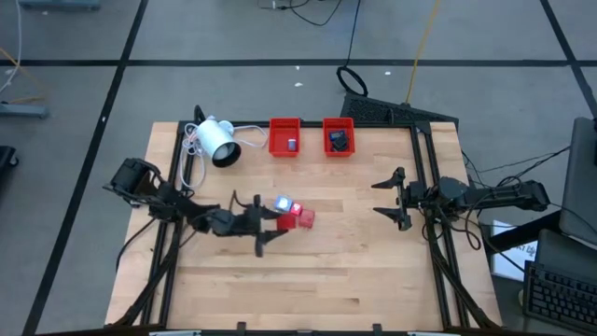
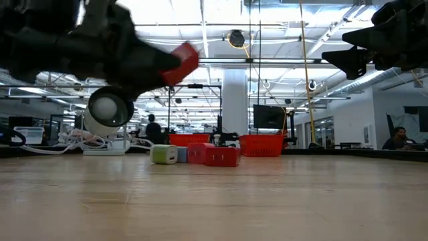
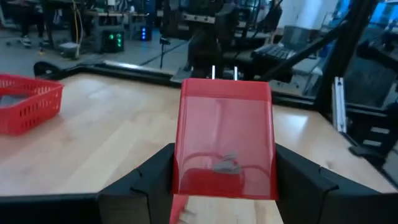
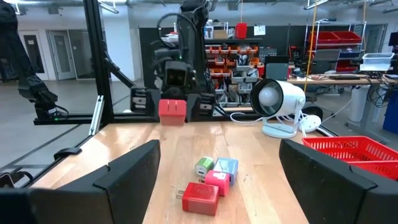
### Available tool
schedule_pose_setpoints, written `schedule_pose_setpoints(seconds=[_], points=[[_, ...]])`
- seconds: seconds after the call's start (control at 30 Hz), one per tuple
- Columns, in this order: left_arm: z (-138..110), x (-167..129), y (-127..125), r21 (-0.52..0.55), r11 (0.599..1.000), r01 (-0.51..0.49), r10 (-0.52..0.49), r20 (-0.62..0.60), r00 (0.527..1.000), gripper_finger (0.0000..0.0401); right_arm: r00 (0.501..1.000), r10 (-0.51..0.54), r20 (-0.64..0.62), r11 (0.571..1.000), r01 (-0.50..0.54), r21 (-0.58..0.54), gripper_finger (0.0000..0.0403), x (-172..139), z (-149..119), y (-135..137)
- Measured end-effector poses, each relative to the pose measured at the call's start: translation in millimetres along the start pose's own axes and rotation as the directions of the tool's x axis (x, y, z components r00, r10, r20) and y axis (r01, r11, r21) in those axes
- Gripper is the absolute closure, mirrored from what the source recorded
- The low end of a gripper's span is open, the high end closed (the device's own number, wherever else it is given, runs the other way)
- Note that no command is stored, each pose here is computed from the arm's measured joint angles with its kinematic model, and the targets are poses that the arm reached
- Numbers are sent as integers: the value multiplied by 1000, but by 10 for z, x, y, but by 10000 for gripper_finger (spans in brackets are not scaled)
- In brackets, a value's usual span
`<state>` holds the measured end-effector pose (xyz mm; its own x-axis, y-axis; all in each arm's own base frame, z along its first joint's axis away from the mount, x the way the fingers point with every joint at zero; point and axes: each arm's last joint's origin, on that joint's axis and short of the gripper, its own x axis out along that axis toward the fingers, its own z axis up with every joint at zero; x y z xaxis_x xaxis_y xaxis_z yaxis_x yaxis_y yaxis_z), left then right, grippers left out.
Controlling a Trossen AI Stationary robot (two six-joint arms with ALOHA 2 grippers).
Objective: Pick & Place Office items
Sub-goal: Put the bottom red charger adapter into the left red bin
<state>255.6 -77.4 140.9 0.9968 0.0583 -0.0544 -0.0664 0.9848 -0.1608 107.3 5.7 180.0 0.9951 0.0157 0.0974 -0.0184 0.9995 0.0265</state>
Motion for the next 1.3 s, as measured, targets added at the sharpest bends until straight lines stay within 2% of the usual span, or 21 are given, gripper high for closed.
schedule_pose_setpoints(seconds=[0.17,0.33,0.4,0.5,0.63,0.8,0.9,1.0,1.1,1.17,1.3], points=[[-191,-234,76,-67,998,-7,3,-68,998,188,1000,0,0,1000,0,0,83,0,0,0],[-216,-308,93,-53,994,-92,89,-46,995,188,1000,0,0,1000,0,0,83,0,0,0],[-210,-301,134,-56,985,-163,162,-32,986,188,1000,0,0,1000,0,0,83,0,0,0],[-185,-264,272,-167,945,-280,283,-9,959,188,1000,0,0,1000,0,0,83,0,0,0],[-109,-147,448,-252,924,-286,297,4,955,182,1000,0,0,1000,0,0,83,0,0,0],[95,87,714,-228,933,-278,298,59,953,188,1000,0,0,1000,0,0,83,0,0,0],[232,217,944,-239,920,-310,338,86,937,188,1000,0,0,1000,0,0,83,0,0,0],[313,337,1180,-224,895,-385,404,43,914,187,1000,0,0,1000,0,0,83,0,0,0],[377,441,1365,-198,884,-424,427,-28,904,184,1000,0,0,1000,0,0,83,0,0,0],[409,488,1422,-139,901,-411,406,-61,912,184,1000,0,0,1000,0,0,83,0,0,0],[442,515,1397,-24,937,-350,348,-51,936,187,1000,0,-1,1000,0,0,83,0,-1,0]])
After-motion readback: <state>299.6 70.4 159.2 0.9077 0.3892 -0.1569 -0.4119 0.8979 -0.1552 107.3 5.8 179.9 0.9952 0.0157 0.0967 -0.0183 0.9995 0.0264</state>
